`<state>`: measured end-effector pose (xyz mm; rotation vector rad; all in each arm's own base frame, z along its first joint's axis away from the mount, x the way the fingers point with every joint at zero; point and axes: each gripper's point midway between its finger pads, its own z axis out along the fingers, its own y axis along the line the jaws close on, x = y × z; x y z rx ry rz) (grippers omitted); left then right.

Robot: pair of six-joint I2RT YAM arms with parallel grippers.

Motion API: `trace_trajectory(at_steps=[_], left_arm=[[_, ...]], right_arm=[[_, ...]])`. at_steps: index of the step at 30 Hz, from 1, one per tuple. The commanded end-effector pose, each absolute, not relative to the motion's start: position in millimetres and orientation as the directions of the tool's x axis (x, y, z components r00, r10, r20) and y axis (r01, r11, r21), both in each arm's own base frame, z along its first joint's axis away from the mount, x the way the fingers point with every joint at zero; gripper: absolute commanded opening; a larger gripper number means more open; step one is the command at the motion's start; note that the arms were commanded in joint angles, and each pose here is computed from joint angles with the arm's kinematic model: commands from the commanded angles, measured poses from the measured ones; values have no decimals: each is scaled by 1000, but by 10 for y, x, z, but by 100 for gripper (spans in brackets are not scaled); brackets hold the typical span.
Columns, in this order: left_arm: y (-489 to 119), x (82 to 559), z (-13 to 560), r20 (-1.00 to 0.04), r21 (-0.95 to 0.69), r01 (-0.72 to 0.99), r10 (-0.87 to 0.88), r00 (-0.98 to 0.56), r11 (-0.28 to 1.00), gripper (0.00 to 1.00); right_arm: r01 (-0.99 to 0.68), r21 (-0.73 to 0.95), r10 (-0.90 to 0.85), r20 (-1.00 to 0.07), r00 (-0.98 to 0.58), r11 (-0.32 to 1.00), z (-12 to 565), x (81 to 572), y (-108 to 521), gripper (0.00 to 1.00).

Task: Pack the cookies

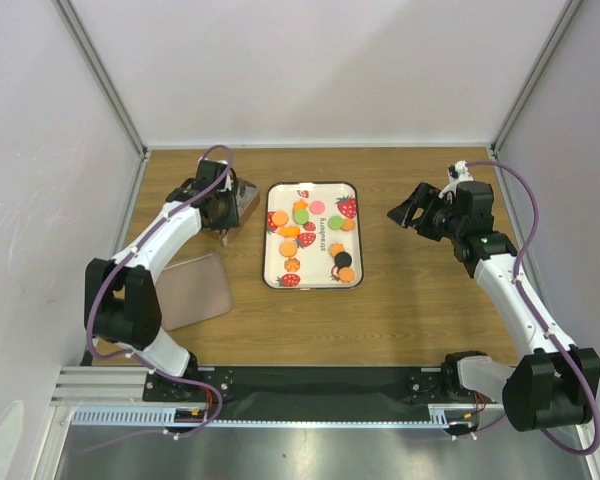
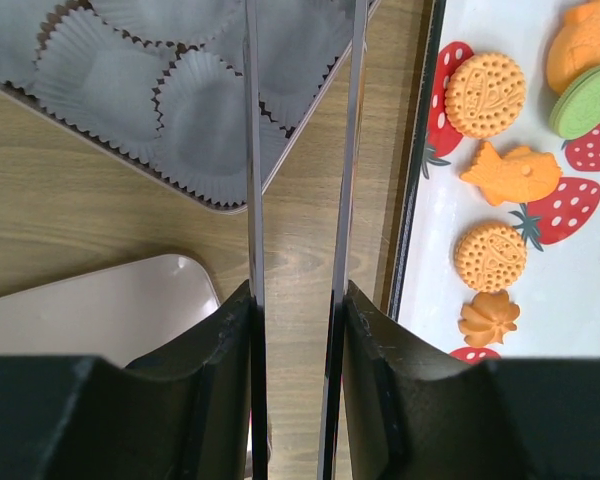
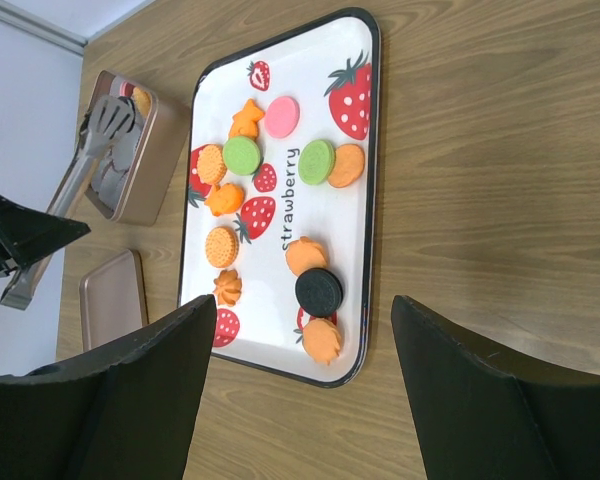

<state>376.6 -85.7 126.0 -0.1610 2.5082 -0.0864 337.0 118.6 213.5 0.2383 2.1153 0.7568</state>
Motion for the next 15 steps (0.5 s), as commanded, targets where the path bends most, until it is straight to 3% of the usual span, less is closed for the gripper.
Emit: trace_trajectory(at_steps=[1, 15], left_arm=[[-940, 3915, 1324, -612, -144, -81, -153, -776, 986, 37], [-1016, 3988, 1181, -587, -153, -57, -137, -798, 987, 39]], right_arm=[[-132, 585, 414, -698, -584, 800, 2292, 3436, 1201, 77], [-131, 584, 413, -698, -585, 801, 2285, 3436, 1198, 77]])
